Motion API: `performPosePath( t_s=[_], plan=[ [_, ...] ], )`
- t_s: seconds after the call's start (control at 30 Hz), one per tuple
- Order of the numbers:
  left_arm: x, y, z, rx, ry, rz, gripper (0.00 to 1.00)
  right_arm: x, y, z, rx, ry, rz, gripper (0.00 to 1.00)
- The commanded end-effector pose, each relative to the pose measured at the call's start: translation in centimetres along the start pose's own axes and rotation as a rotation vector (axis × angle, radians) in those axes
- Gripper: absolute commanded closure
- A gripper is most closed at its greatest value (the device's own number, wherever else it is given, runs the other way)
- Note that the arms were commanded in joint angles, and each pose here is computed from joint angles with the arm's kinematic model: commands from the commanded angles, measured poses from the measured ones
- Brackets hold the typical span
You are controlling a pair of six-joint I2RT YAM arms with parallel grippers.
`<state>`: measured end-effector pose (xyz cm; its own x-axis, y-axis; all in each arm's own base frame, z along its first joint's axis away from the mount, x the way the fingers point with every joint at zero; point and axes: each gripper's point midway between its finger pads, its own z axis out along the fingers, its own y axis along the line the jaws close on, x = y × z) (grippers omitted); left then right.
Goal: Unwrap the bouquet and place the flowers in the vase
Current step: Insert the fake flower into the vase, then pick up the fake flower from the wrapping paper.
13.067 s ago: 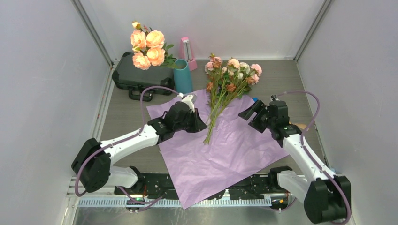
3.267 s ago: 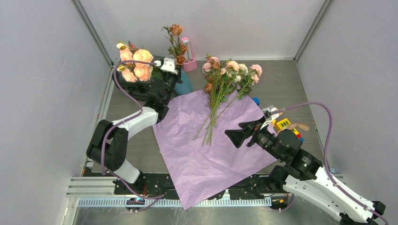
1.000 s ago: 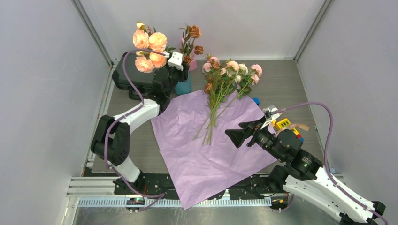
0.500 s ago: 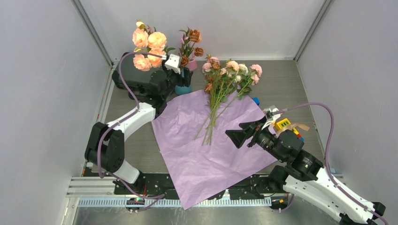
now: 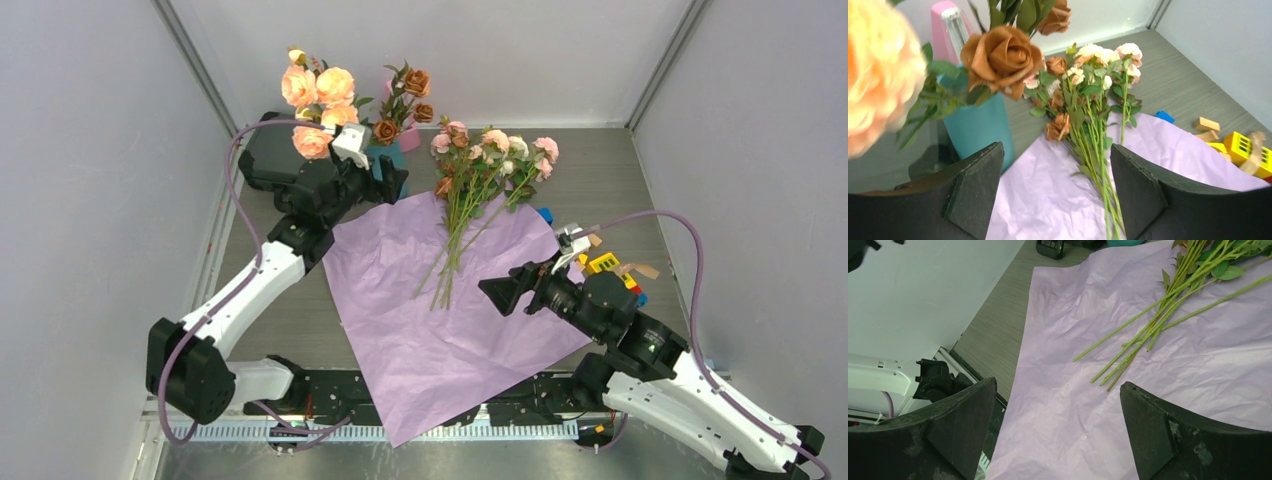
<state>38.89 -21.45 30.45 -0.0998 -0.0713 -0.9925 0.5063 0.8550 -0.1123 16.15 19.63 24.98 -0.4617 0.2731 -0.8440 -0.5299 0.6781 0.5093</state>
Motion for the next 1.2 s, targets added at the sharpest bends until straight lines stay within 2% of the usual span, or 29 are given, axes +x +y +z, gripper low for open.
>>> performPosePath(
  t_s=[0.0, 0.13, 0.33, 0.43, 0.57, 0.77, 0.9, 1.07, 1.17],
  plan=[
    [0.4, 0.1, -3.4, -0.073, 0.109, -0.135, 0.20, -2.2, -0.1, -0.4, 0.071, -0.041, 0.067, 0.02],
    [1.5, -0.1, -5.9, -0.096, 0.174, -0.185, 0.19, -2.6, -1.0, -0.2, 0.155, -0.041, 0.121, 0.03],
    [2.9, -3.1, -8.2, 0.061, 0.277, -0.209, 0.18, -1.7, -3.8, 1.8, 0.349, 0.015, 0.111, 0.05],
    [4.2, -4.0, -8.7, 0.115, 0.335, -0.205, 0.18, -1.4, -5.1, 3.3, 0.404, 0.049, 0.095, 0.10],
    [4.9, -4.4, -8.5, 0.141, 0.358, -0.216, 0.18, -0.5, -7.7, 6.6, 0.427, 0.117, 0.159, 0.16],
    [5.3, -4.9, -8.5, 0.166, 0.383, -0.222, 0.18, -0.9, -13.5, 10.5, 0.446, 0.125, 0.303, 0.21],
    [5.4, -4.6, -8.7, 0.153, 0.387, -0.215, 0.18, -1.4, -17.4, 12.6, 0.481, 0.112, 0.360, 0.24],
    [5.6, -4.2, -8.9, 0.132, 0.385, -0.207, 0.20, -2.8, -21.8, 14.8, 0.523, 0.034, 0.416, 0.30],
    [5.7, -4.5, -8.9, 0.141, 0.392, -0.217, 0.20, -2.1, -24.1, 16.2, 0.543, 0.028, 0.456, 0.32]
  ],
)
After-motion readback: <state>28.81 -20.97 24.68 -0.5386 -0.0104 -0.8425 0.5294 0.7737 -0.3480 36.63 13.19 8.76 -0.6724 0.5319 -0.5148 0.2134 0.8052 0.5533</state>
